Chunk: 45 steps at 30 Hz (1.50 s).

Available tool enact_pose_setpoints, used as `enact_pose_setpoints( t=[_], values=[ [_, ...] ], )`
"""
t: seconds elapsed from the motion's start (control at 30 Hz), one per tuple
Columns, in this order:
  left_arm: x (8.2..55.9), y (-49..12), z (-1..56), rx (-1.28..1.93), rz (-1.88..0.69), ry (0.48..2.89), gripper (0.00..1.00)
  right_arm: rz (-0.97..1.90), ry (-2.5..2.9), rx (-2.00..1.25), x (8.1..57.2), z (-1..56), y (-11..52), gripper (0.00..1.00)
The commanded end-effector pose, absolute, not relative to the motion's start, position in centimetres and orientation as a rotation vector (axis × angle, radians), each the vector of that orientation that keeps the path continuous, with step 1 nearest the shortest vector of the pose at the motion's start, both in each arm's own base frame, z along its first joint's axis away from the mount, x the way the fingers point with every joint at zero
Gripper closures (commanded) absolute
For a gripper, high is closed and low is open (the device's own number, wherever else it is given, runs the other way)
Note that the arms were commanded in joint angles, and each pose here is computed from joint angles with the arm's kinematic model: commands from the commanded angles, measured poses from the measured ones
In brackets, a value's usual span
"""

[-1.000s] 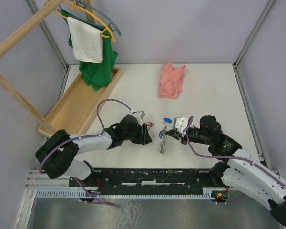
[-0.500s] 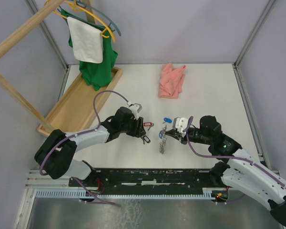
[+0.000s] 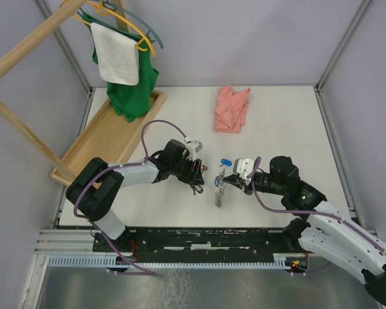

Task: Put the keys on the keyring

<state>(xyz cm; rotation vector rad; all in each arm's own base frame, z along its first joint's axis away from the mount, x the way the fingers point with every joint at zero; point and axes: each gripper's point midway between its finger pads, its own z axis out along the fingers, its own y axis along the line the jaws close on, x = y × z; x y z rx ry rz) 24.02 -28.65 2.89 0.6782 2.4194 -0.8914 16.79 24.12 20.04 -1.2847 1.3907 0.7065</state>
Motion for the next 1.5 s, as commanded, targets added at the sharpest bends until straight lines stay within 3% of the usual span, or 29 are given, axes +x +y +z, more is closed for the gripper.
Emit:
enact_pose_setpoints(
  t=[0.0,0.5,0.77,1.27,1.47],
  values=[
    [23.8,-29.1,3.8,0.744,-0.946,2.366,0.45,0.711,1.301,-1.255,16.9,22.3,24.6,0.99],
    [21.1,-26.0,5.5,0.549,-0.918,2.386,0.46,0.719,1.304,-1.26,16.8,22.2,24.6,0.99],
    [23.3,-24.1,6.2,0.679,-0.704,2.238,0.48,0.728,1.292,-1.264,16.7,22.4,24.8,0.99],
    [22.6,-27.0,4.2,0.802,-0.777,2.251,0.5,0.73,1.299,-1.27,16.7,22.2,24.8,0.99],
    [22.8,-26.9,3.5,0.767,-0.765,2.287,0.6,0.729,1.297,-1.269,16.6,22.2,24.8,0.99]
  ],
)
